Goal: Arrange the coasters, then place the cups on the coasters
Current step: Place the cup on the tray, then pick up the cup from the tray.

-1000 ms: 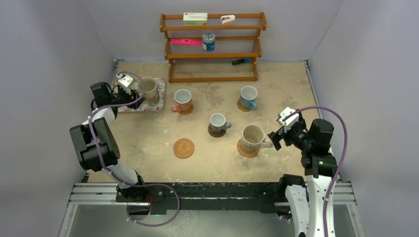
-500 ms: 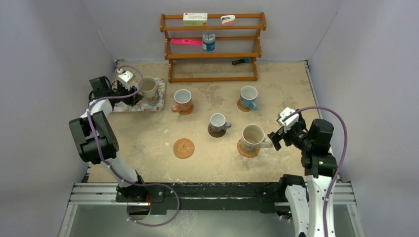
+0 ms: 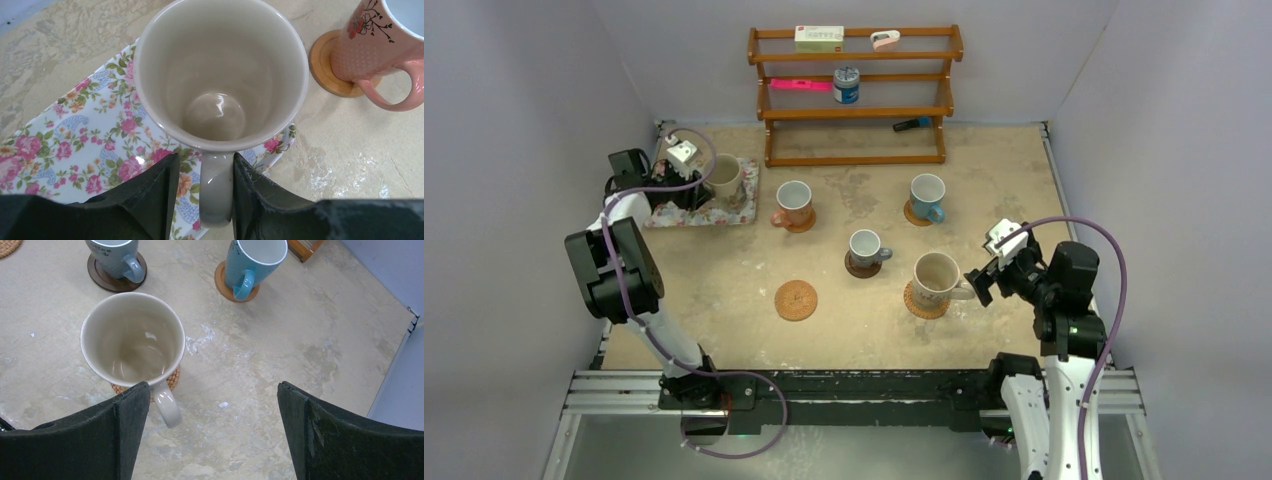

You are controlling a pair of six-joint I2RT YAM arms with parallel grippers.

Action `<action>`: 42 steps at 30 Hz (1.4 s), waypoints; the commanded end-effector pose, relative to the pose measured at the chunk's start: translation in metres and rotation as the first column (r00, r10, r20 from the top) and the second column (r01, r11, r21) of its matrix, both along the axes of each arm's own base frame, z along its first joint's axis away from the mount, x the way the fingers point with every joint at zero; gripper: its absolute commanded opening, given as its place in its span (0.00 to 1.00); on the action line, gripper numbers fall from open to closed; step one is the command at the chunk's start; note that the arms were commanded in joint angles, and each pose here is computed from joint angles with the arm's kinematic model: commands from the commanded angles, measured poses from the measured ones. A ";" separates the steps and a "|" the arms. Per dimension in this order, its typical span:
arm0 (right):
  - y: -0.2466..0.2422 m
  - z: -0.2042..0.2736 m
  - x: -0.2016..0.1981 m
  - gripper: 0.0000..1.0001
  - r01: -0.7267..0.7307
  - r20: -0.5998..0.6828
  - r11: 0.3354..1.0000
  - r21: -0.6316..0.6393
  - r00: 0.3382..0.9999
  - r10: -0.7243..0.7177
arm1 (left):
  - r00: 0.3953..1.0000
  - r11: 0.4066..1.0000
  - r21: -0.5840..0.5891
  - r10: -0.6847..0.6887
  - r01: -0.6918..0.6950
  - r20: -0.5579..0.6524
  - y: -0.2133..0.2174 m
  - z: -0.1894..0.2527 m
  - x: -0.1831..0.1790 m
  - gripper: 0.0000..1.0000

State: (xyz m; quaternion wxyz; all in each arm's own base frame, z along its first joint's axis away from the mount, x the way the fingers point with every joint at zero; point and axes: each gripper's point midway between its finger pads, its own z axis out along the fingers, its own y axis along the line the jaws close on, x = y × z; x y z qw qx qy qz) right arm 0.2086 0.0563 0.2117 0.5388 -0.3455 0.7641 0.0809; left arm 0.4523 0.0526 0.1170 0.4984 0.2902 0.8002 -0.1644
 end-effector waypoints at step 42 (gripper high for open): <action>0.004 -0.004 -0.003 0.99 -0.023 -0.006 1.000 0.004 1.000 0.023 | 0.967 0.998 -0.070 0.012 0.006 0.253 -0.024 0.084 0.005 0.00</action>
